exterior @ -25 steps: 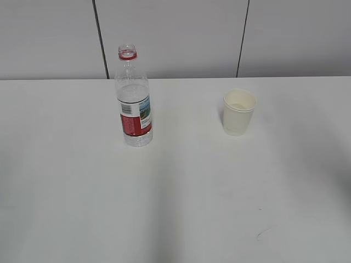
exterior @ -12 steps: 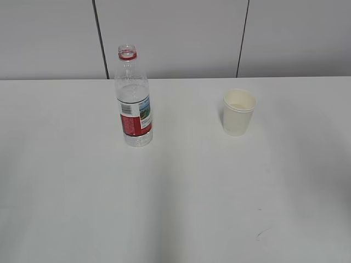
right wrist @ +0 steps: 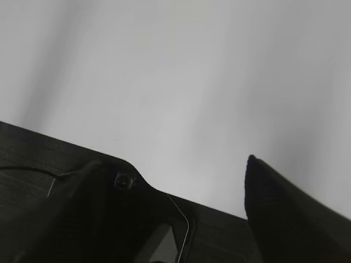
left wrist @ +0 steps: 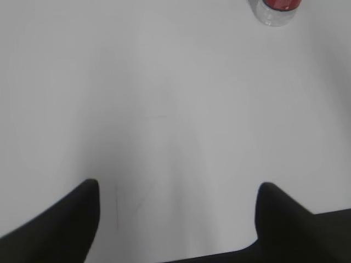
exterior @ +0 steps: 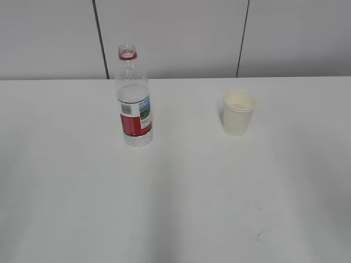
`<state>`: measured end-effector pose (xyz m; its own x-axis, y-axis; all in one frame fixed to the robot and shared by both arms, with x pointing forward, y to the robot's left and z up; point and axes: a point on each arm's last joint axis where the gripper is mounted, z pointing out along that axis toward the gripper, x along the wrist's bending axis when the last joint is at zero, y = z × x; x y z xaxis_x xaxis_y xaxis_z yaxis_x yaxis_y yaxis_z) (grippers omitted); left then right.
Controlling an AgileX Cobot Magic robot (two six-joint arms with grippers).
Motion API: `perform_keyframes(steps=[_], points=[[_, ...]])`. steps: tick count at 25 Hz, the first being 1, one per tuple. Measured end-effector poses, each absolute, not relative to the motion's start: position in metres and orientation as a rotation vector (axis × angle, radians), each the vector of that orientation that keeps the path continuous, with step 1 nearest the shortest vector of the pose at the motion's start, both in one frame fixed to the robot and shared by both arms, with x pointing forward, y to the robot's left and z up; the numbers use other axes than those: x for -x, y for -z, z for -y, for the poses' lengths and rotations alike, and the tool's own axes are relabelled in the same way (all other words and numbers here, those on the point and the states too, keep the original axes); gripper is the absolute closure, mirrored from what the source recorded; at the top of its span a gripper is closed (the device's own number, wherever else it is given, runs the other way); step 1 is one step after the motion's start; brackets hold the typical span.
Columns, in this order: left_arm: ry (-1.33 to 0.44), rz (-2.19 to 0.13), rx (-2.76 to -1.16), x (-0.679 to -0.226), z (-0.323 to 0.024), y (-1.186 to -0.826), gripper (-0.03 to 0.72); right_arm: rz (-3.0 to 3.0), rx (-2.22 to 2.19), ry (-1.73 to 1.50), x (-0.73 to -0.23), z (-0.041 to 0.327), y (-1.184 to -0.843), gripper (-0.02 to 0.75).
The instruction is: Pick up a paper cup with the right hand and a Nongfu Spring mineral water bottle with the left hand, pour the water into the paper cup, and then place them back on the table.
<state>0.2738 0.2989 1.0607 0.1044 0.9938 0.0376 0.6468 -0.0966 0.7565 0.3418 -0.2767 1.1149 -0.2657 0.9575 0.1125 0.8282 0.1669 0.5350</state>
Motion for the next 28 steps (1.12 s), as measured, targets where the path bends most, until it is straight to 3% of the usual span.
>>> perform_keyframes(steps=[14, 28], points=[[-0.776, -1.599, -1.807, -0.274, -0.299, -1.061, 0.169, -2.153, -1.675, -0.577, -0.290, 0.289, -1.025, 0.154], [-0.808, -1.571, -1.775, -0.267, -0.299, -1.062, 0.169, -1.861, -1.470, -0.818, -0.258, 0.291, -1.031, 0.155]])
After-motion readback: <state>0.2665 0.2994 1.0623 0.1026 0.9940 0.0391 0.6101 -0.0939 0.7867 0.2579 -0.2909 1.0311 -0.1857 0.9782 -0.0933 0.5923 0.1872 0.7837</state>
